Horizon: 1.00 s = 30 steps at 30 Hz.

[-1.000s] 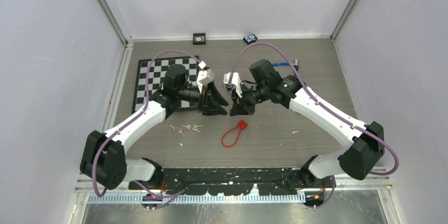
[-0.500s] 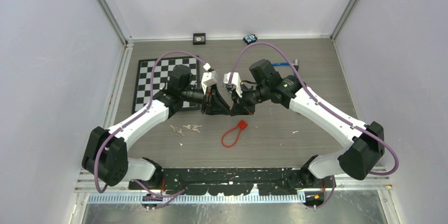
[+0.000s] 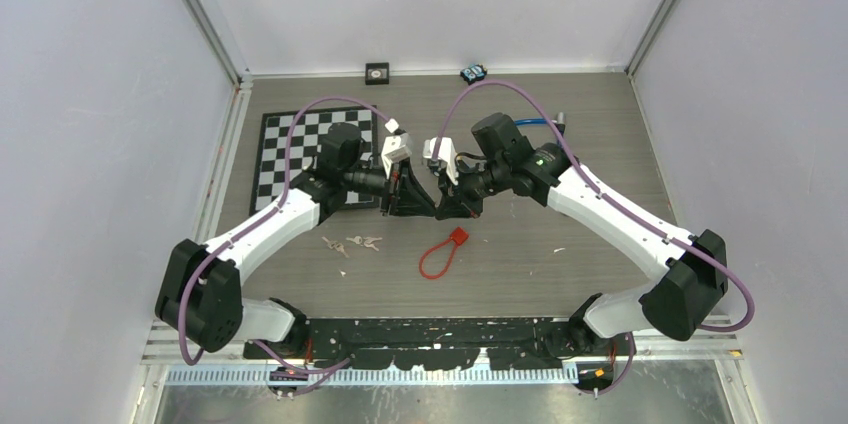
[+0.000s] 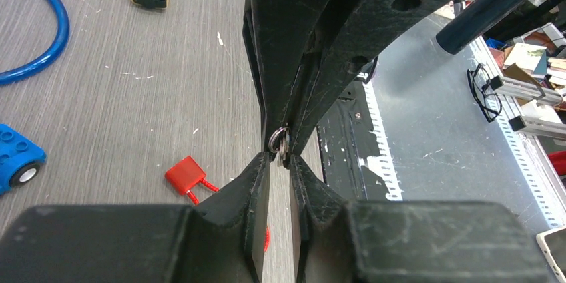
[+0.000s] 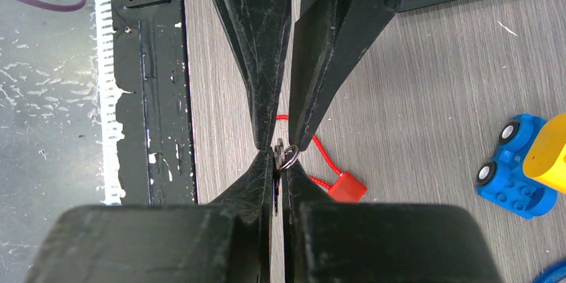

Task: Unlock with the key
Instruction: Pick up the key from the center of the board.

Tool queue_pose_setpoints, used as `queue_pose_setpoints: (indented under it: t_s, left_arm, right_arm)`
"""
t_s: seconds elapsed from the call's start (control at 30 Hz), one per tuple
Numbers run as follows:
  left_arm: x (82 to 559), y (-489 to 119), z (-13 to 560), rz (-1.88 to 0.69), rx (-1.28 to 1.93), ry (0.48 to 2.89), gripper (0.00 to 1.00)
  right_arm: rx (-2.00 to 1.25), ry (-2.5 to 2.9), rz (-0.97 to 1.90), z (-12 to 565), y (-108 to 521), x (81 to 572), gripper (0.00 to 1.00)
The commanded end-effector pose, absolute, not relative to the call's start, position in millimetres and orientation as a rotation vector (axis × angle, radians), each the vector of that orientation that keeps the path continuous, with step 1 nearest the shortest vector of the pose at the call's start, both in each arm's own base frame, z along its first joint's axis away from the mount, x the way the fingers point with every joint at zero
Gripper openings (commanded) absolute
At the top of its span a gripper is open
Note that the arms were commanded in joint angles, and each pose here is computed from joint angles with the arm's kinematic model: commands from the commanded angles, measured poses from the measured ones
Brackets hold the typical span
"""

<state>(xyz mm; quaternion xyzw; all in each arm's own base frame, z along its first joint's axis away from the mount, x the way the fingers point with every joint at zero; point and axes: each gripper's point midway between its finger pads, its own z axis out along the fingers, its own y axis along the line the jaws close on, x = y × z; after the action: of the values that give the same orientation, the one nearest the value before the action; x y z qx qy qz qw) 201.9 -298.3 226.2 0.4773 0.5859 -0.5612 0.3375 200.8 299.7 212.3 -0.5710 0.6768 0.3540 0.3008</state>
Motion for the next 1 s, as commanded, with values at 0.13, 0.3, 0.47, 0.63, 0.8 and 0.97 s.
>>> queue_pose_setpoints:
  t_s: [0.13,0.3,0.47,0.63,0.8,0.97]
  left_arm:
    - [203.6,-301.5,245.3,-1.429,1.26,1.423,0.16]
    - [203.5,-301.9,243.7,-1.437,1.257,1.423,0.1]
    - [202.7,-302.6,242.3,-1.454,1.253,1.419,0.0]
    - [201.1,-302.7,243.7,-1.47,1.234,1.417,0.0]
    - [199.8,-300.2,244.8,-1.472,1.198,1.401,0.0]
    - [200.8,-296.1,241.7,-1.465,1.179,1.409,0.0]
  right_arm:
    - [-1.517,1.743,0.968,219.5,304.0,197.4,0.0]
    - [-1.512,1.745,0.973,221.2,305.3,198.2,0.0]
    - [-1.502,1.753,0.972,220.8,306.7,200.3,0.01]
    - [-1.49,1.766,0.961,219.5,307.1,203.3,0.01]
    - [-1.473,1.777,0.922,220.0,303.1,206.4,0.14]
    - [-1.46,1.781,0.898,220.7,297.9,206.8,0.24]
